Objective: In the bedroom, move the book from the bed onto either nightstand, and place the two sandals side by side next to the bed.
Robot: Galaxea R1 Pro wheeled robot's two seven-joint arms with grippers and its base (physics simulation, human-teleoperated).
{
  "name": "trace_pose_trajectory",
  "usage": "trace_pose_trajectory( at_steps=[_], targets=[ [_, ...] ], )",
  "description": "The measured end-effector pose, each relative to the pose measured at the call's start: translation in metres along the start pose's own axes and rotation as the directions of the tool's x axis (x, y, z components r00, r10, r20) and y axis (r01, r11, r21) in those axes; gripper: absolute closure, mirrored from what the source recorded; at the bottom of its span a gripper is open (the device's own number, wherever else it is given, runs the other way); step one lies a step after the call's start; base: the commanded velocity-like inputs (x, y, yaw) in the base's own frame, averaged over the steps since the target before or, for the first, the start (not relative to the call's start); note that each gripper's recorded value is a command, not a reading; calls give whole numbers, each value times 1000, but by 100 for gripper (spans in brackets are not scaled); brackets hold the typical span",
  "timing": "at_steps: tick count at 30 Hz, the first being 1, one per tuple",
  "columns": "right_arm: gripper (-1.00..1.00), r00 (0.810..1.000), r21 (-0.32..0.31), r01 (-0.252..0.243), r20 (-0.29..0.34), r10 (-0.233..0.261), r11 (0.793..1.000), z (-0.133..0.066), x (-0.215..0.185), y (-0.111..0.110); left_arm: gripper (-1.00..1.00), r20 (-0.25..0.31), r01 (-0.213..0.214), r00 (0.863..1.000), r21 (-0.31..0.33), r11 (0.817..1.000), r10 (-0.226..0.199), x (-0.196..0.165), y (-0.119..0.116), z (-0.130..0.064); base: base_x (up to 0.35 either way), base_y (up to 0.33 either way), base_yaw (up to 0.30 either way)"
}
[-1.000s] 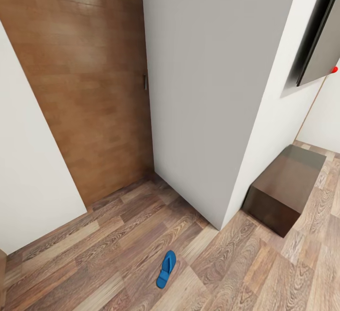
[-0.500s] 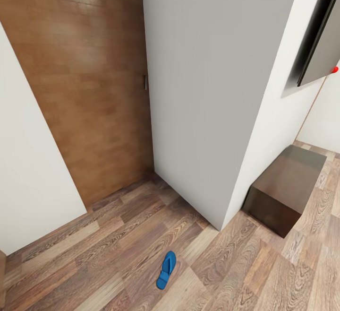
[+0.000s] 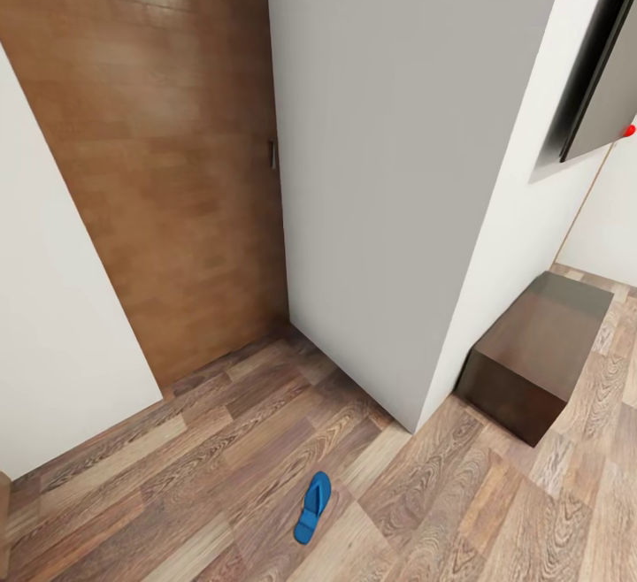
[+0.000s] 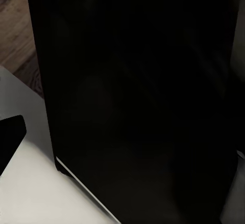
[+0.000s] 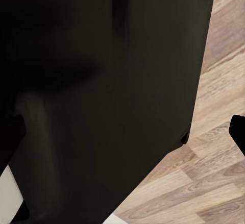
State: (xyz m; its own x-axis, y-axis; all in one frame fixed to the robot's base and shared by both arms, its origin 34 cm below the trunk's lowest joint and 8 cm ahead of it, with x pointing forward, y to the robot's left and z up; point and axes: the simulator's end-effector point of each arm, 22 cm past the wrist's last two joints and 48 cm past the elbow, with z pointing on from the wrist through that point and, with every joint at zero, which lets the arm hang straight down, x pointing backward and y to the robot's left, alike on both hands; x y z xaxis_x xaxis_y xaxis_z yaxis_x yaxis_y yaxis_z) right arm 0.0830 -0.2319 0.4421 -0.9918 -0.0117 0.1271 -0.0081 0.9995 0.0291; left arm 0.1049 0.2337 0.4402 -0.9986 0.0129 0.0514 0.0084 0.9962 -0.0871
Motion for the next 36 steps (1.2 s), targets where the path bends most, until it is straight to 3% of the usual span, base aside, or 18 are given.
trace_pose_trajectory(
  at_steps=[36],
  targets=[
    [-100, 1000, 0, 0, 1, 0, 1000, 0, 0, 0, -100, -1, 1, 1000, -1, 1000, -1, 0, 0, 0, 7, 29, 0]
  ],
)
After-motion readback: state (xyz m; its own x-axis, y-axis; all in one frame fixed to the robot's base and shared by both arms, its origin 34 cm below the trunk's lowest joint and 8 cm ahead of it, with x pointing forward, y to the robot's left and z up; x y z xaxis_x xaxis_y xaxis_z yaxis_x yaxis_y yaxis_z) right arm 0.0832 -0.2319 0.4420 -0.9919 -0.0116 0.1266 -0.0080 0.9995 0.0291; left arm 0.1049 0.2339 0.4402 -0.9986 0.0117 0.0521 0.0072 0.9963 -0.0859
